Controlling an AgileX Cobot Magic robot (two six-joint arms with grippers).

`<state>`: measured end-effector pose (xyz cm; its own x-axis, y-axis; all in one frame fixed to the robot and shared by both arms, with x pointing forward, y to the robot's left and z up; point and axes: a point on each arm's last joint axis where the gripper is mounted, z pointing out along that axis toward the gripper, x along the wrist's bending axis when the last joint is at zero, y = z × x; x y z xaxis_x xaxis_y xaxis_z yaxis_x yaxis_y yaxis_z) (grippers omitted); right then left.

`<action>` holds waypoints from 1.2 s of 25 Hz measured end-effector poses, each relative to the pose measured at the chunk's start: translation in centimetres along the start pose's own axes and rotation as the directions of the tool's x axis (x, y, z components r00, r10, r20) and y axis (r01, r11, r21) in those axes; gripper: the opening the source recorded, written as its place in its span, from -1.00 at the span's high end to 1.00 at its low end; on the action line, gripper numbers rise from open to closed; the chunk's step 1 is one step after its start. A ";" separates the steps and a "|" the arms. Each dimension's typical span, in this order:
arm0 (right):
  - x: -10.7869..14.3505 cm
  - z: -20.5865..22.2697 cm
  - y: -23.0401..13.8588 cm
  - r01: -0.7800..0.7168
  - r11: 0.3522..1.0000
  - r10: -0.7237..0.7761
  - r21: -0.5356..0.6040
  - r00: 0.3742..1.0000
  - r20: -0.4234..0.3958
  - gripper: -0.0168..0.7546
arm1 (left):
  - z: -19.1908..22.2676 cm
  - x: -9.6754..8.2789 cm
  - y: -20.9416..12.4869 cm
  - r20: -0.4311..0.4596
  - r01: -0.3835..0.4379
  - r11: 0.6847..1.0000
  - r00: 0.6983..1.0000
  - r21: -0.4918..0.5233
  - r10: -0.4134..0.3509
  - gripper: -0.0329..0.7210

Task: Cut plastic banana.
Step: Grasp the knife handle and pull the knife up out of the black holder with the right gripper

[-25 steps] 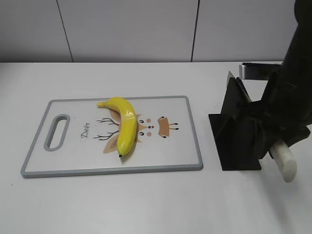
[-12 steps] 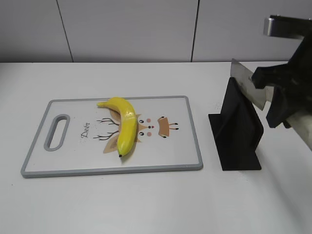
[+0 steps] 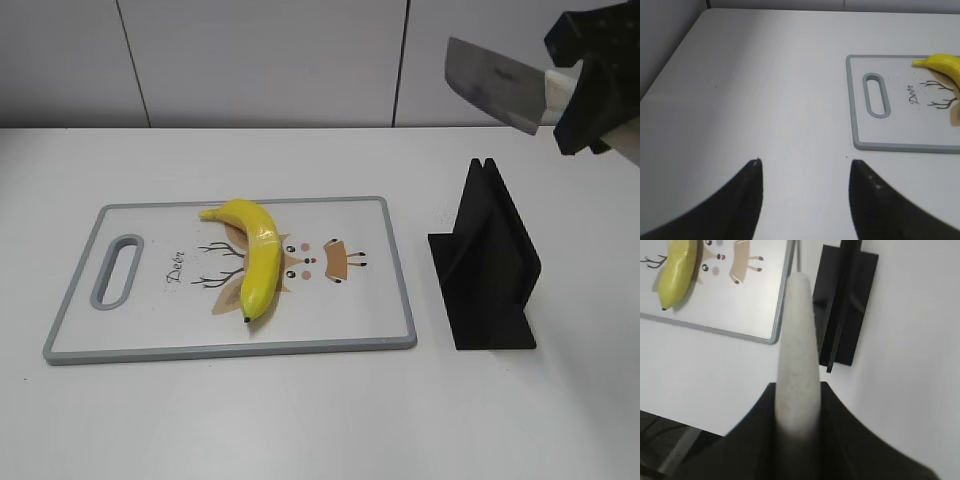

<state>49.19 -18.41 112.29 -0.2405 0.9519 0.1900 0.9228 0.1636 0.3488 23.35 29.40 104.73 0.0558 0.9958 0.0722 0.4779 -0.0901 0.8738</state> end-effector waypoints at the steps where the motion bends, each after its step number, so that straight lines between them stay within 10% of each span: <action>1: 0.1 -0.3 0.2 0.052 0.999 -0.052 -0.012 0.999 -0.004 0.53 | 0.0 0.0 0.0 0.001 0.000 1.000 1.000 0.000 0.000 -0.45; 14: 0.7 1.7 3.6 0.690 0.720 -0.690 -0.077 0.723 0.026 0.53 | 1.6 0.0 1.3 0.050 -0.036 0.994 0.998 0.102 0.031 -0.50; 20: 1.9 3.6 6.1 0.805 0.578 -0.815 -0.134 0.577 -0.046 0.53 | 3.1 -0.4 6.1 0.140 -0.111 0.991 0.983 -0.070 0.120 -0.64; 30: 2.4 7.4 7.3 0.901 0.399 -0.916 -0.172 0.381 -0.126 0.53 | 8.6 -1.6 14.4 0.375 -0.391 0.889 0.807 -0.239 0.456 -0.65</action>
<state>57.59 -12.99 108.49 -0.9749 0.1801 -0.1310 0.0993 0.8781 0.4681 37.72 26.41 113.09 0.5920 0.7571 0.2762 0.1932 -0.4660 0.8634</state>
